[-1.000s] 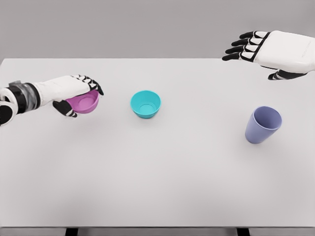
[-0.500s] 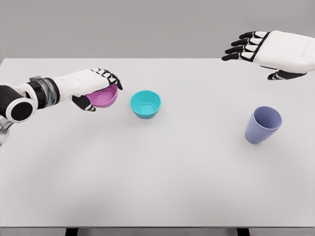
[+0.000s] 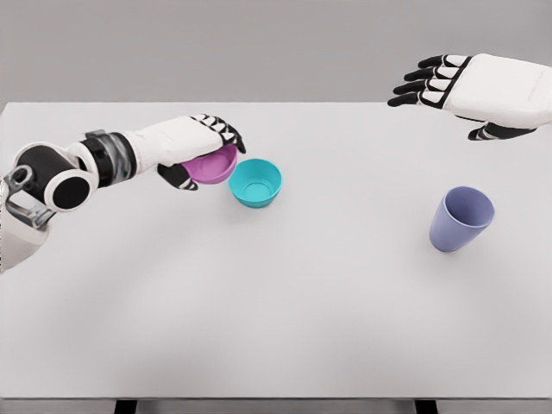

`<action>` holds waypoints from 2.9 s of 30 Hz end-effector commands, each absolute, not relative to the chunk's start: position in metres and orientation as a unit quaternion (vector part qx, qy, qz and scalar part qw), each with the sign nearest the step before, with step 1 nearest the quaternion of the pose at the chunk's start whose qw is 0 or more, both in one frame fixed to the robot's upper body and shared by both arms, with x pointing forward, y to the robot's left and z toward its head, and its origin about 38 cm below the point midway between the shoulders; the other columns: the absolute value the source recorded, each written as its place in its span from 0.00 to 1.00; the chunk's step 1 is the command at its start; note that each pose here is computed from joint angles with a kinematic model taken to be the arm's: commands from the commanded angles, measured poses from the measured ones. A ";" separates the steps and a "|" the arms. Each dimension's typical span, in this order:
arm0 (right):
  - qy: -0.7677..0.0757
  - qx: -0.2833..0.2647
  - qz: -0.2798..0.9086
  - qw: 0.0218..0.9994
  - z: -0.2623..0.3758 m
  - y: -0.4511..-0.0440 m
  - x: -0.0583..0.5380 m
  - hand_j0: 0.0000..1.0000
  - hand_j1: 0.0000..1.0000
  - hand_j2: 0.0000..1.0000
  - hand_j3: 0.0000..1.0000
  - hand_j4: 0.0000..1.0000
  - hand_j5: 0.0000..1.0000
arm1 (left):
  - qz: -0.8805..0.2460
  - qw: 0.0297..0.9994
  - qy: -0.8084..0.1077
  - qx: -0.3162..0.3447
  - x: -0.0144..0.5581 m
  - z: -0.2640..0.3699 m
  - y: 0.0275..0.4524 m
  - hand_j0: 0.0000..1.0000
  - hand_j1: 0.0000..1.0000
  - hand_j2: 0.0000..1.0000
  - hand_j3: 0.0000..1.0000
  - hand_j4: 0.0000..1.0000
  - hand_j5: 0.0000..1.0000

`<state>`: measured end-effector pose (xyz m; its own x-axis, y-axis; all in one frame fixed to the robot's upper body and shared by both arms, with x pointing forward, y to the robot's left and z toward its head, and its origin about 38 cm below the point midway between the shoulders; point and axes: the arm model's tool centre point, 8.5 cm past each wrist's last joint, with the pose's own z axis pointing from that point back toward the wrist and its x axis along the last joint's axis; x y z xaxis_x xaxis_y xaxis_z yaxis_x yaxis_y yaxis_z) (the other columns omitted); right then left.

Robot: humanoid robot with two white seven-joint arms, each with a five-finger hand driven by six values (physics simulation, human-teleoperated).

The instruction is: Stacking bowl and cup with both arms

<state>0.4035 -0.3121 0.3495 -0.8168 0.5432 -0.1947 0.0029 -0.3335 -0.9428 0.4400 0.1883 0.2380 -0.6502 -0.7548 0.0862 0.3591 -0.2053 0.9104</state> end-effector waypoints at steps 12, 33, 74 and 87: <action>-0.552 -0.247 0.776 0.176 0.350 -0.312 0.404 1.00 1.00 1.00 1.00 1.00 1.00 | -0.756 0.362 -0.512 0.189 0.449 0.220 0.151 0.67 0.67 0.67 0.67 0.67 0.67; -0.554 -0.247 0.775 0.175 0.350 -0.311 0.404 1.00 1.00 1.00 1.00 1.00 1.00 | -0.762 0.373 -0.497 0.179 0.464 0.199 0.126 0.68 0.68 0.68 0.68 0.68 0.68; -0.537 -0.220 0.780 0.234 0.372 -0.369 0.362 1.00 1.00 1.00 1.00 1.00 1.00 | -0.726 0.188 -0.661 0.035 0.395 0.328 0.242 1.00 1.00 1.00 1.00 1.00 1.00; -0.474 -0.162 0.821 0.275 0.322 -0.376 0.353 1.00 1.00 1.00 1.00 1.00 1.00 | -0.498 0.415 -0.759 -0.062 0.367 0.265 0.383 1.00 1.00 1.00 1.00 1.00 1.00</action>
<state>0.3542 -0.3762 0.3283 -0.7970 0.6035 -0.0228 -0.2770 -0.3988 -0.8742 0.3614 0.3704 0.2472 -0.6306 -0.3355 0.6999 0.5598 0.4280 0.7095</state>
